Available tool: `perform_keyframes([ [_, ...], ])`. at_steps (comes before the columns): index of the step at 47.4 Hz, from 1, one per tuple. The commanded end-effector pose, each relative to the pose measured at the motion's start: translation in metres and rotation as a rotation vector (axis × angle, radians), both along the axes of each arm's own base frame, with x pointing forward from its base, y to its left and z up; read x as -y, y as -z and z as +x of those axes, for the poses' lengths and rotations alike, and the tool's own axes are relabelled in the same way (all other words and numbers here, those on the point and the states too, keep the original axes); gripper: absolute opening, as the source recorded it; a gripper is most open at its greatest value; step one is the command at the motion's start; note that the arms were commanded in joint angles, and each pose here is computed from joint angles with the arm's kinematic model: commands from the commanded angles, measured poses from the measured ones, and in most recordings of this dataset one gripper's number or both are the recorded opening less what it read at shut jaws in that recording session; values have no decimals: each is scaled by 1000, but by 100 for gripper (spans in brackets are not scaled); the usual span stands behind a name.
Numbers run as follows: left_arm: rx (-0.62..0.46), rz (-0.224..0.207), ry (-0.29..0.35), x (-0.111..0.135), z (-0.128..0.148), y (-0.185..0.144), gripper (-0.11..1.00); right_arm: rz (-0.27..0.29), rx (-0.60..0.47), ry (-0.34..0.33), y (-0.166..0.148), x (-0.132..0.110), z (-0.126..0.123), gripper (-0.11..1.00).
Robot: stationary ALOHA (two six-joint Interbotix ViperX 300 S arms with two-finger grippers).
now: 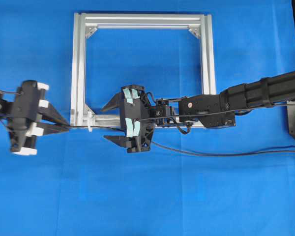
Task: Insert the wire through the string loop located on the left side.
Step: 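Open the right gripper and pull the cable leftward through the loop with the left gripper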
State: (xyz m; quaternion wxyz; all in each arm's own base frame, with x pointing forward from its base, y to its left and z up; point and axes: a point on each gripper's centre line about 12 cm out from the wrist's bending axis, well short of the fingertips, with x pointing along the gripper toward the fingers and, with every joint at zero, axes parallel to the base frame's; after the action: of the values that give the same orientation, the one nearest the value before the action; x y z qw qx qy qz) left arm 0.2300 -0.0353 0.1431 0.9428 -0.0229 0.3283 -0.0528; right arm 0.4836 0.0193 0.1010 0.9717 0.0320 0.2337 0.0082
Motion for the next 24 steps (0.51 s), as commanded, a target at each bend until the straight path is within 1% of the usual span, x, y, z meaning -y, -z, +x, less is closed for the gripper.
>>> perform_keyframes([
  [1,-10,-16,1,1,-8,-11,8,5,50,0,-22,-1,3,92],
  [13,-140,-72,-39,-2,-42,-17,8,3,52,0,-22,-1,3,91],
  [15,-159,-75,-41,-3,-47,-16,8,3,55,0,-23,-1,4,91],
  [20,-152,-99,-60,-3,-51,-20,8,3,55,0,-23,-1,4,91],
  [24,-161,-107,-68,-3,-53,-19,8,3,57,0,-23,-1,4,91],
])
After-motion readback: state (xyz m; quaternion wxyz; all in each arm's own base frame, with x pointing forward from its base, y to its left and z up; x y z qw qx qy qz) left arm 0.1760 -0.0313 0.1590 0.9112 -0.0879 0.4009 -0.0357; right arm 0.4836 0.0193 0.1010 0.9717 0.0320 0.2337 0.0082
